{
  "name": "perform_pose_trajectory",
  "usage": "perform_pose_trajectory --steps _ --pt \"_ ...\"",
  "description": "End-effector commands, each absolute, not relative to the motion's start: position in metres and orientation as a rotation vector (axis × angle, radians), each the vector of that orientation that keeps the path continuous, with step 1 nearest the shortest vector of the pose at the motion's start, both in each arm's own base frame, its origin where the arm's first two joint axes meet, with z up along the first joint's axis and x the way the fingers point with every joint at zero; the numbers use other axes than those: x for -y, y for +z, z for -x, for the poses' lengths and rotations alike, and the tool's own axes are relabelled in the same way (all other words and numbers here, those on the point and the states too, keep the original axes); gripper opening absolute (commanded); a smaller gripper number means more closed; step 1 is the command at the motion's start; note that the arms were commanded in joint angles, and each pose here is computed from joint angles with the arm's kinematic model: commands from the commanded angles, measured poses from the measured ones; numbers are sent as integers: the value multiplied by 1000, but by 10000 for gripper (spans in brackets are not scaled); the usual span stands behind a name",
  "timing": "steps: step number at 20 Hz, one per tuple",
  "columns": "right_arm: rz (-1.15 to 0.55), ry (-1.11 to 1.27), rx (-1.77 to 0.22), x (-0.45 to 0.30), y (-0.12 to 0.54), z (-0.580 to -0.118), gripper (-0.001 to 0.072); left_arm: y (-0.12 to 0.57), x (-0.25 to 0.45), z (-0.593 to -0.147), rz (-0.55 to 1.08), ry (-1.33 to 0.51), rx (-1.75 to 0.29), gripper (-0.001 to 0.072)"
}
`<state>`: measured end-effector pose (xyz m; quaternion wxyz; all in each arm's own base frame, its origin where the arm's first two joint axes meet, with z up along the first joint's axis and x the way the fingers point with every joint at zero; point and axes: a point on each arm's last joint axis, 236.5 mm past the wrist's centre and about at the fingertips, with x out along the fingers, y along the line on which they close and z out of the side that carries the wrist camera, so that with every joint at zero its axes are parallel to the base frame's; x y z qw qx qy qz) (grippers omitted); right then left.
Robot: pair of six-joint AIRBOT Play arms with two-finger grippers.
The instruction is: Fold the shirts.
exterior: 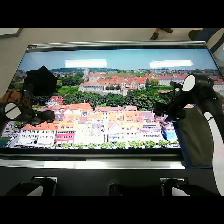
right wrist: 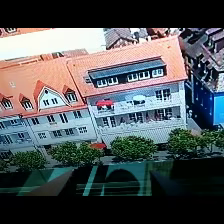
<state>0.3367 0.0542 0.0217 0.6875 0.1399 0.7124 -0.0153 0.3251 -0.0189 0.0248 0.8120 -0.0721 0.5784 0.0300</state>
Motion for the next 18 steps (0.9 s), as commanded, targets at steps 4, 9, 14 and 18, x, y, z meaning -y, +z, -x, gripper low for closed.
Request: perform_pose_trajectory --steps 4,9,14,18 --pt "-313 -34 -1595 -54 21 -337 554 25 19 -325 154 64 -1235 476" --pt "-313 -34 -1595 -54 21 -337 554 25 19 -325 154 64 -1235 476" --pt "-320 -32 -1551 -55 22 -347 554 25 19 -326 154 64 -1230 476" --pt "-328 -33 -1410 -52 25 -380 560 28 19 -354 161 55 -1125 476"
